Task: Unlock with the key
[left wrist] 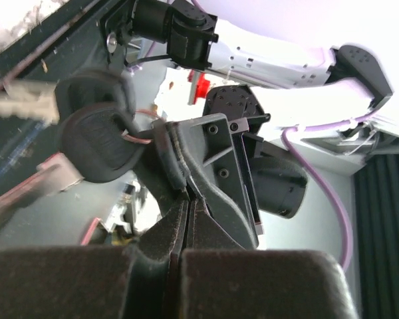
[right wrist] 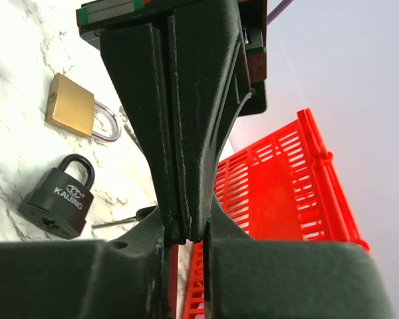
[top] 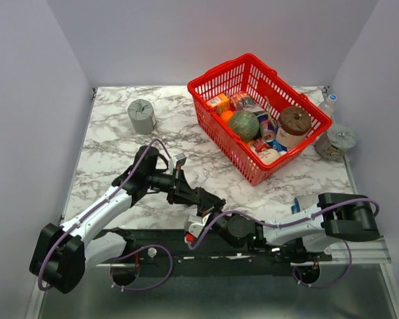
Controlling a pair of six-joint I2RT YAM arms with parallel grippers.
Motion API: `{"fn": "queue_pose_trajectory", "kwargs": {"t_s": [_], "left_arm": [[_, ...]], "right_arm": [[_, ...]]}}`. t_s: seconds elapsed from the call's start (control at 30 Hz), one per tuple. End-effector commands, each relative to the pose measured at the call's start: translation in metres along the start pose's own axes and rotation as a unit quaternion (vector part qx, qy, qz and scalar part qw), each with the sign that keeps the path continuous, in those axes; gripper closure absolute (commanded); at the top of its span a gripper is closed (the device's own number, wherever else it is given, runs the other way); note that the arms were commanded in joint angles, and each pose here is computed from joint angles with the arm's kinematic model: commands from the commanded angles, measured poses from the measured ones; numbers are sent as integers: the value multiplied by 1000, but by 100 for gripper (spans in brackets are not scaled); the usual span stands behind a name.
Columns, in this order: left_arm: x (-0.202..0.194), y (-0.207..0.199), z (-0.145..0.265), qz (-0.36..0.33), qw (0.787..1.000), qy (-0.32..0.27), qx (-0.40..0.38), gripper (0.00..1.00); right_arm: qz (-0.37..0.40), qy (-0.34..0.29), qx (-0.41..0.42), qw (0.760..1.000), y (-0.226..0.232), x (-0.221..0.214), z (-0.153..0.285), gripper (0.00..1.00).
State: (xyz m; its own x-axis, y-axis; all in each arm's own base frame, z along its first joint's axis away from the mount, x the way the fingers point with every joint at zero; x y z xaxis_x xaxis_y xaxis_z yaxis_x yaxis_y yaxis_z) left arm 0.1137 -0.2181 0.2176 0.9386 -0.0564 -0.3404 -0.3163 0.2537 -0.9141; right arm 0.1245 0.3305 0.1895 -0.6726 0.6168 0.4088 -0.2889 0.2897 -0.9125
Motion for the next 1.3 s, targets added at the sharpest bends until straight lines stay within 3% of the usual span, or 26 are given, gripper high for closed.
{"fn": "queue_pose_trajectory", "kwargs": {"t_s": [0.0,0.03,0.13,0.17,0.2,0.27,0.3,0.5,0.77,0.93,1.07,1.1,1.2,1.27], "left_arm": [[-7,1,-1,-33,999,21,-4,100],[-8,1,-1,-33,999,22,-4,100],[-9,1,-1,-41,999,26,-8,93],[-9,0,0,-45,999,28,-9,86],[-9,-1,0,-51,998,28,-11,68],[-7,-5,1,-70,997,25,-14,53],[-5,-6,2,-74,997,21,-13,39],[5,-21,10,-137,990,-5,4,14],[33,-21,19,-161,984,-62,36,9],[53,-28,30,-238,962,-119,54,7],[63,-39,42,-346,915,-181,99,10],[68,-43,45,-390,892,-200,113,11],[61,-58,39,-488,841,-211,105,13],[44,-63,23,-542,815,-186,86,15]], "right_arm": [[-58,-45,-31,997,-15,23,-5,91],[-59,-44,-31,997,-15,23,-5,97],[-67,-42,-32,996,-15,22,-5,99],[-64,-39,-25,997,-12,21,-5,99],[-74,-37,-23,996,-12,21,-4,99],[-81,-29,-14,996,-10,17,-2,99],[-95,-26,-9,995,-7,15,-1,99],[-158,13,31,987,-1,1,17,99],[-225,18,77,971,9,-14,38,99],[-291,15,97,952,6,-21,39,99],[-356,-17,157,921,3,-21,42,99],[-378,-13,157,912,-3,-27,39,99],[-417,-34,189,888,-15,-27,40,99],[-429,-47,234,871,-13,-23,44,99]]}}
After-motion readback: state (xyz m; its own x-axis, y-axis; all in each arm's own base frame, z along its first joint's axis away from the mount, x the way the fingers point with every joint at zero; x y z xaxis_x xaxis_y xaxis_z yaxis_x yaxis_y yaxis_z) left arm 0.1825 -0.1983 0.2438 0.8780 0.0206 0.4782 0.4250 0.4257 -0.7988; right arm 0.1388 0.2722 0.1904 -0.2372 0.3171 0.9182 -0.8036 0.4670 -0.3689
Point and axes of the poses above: each gripper's point midway between its finger pads, its own z axis back along the fingers, its own y axis along the line the jaws close on, x = y × z, the point moved 4 cm from there along z, back along the fingers, and after that the axes turned 9 degrees about z, right-handed, at the moved point
